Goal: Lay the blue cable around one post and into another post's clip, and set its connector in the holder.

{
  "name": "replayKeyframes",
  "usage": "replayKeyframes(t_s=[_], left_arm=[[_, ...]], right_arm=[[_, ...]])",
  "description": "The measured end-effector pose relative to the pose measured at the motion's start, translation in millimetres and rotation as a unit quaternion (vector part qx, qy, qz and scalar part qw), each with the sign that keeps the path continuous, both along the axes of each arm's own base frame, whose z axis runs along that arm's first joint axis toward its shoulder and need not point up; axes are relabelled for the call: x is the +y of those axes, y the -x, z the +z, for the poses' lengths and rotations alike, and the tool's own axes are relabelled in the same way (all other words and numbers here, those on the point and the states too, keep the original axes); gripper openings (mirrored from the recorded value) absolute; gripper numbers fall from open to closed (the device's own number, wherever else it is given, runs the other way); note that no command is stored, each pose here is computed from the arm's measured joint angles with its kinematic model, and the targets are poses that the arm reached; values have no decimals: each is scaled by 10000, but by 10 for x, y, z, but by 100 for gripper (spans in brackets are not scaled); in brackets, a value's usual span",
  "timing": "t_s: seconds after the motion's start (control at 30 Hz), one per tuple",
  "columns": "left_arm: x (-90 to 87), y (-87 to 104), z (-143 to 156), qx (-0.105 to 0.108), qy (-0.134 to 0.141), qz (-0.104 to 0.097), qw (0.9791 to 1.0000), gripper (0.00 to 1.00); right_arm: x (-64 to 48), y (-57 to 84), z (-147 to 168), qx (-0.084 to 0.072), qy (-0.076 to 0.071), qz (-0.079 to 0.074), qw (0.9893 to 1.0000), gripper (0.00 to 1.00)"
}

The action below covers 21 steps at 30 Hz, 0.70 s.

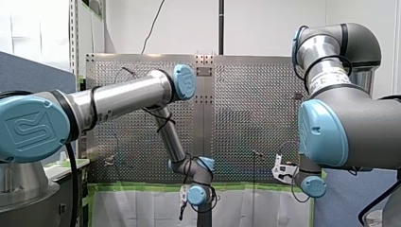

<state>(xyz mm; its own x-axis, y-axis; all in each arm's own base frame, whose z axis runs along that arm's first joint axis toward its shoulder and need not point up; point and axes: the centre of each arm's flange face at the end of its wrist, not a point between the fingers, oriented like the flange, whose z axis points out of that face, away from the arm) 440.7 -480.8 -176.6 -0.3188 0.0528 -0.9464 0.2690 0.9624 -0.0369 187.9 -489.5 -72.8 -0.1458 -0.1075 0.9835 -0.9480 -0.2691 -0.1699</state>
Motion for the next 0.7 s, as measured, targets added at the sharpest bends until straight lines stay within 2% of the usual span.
replayKeyframes(t_s=[0.17,0.4,0.5,0.7], left_arm=[[-139,-170,209,-206,132,67,9997,100],[-326,-426,685,-567,390,171,9975,100],[-359,-465,826,-643,438,209,9968,100],[-348,-502,888,-675,455,263,9963,100]], right_arm=[[4,-9,0,1,-2,8,10000,0],[10,-26,-1,0,-6,24,10000,0],[9,-28,0,-3,-4,24,10000,0],[6,-28,1,-5,-4,23,10000,0]])
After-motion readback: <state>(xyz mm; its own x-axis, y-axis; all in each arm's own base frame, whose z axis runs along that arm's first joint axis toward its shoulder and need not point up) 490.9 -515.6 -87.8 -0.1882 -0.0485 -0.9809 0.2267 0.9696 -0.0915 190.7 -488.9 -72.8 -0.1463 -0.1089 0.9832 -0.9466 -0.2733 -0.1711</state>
